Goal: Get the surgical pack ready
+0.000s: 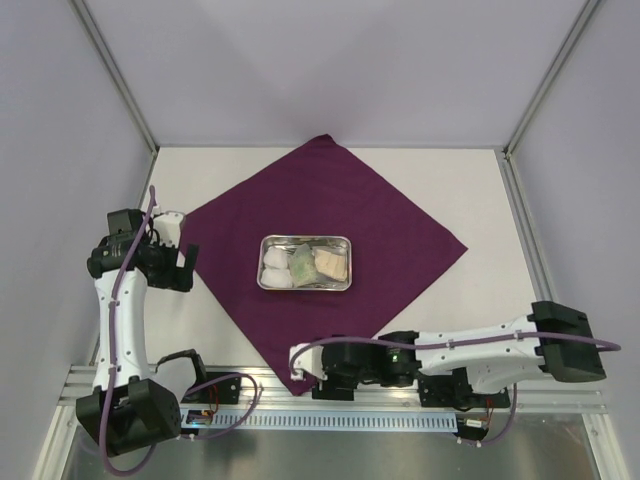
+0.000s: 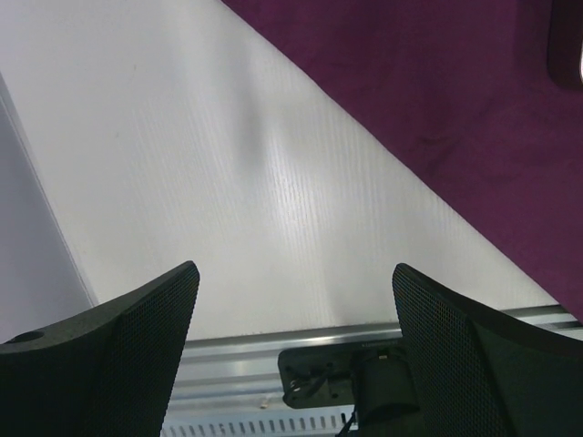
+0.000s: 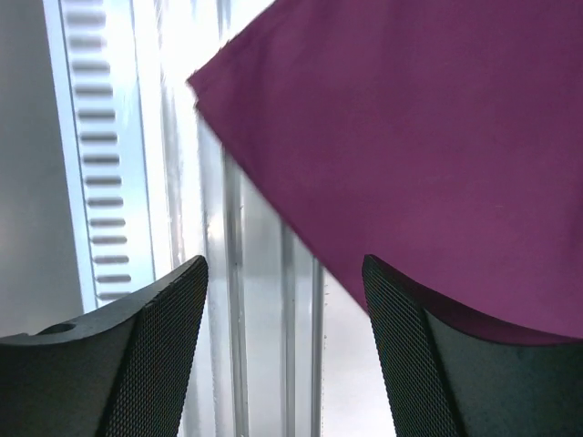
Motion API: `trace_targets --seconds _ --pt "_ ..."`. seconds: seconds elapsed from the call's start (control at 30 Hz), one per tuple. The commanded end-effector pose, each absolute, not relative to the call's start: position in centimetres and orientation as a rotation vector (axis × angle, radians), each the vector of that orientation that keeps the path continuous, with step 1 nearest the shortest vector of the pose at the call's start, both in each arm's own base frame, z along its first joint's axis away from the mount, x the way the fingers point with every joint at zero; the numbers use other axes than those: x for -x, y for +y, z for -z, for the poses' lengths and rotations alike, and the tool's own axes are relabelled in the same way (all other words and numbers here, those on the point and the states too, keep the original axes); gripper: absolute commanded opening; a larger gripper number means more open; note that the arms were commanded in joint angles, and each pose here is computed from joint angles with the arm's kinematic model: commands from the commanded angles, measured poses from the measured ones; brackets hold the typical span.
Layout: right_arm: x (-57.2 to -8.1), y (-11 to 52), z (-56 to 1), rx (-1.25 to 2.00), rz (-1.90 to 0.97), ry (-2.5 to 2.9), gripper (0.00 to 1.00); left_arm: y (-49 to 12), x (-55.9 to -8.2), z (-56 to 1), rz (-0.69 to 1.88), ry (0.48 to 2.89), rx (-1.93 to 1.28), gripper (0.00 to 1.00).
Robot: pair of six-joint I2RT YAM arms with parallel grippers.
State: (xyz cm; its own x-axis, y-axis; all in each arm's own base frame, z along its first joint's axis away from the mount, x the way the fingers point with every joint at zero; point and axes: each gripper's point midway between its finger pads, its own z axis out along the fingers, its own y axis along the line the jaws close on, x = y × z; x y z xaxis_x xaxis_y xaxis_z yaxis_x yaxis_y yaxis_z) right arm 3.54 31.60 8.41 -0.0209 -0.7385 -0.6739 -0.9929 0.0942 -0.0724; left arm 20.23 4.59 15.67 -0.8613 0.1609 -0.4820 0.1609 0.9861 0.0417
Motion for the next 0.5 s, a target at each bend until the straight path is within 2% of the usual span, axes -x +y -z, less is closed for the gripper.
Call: trace_targets --seconds 0.0,0.47 --pt "-3.3 32.2 -7.0 1.898 -0.466 1.580 0.71 5.3 -19.4 -16.6 -0.056 2.655 -0.198 0.96" --pt "-2.3 36.9 -3.4 2.000 -0.425 1.483 0.60 4.9 -17.9 -17.4 -0.075 2.619 -0.197 0.96"
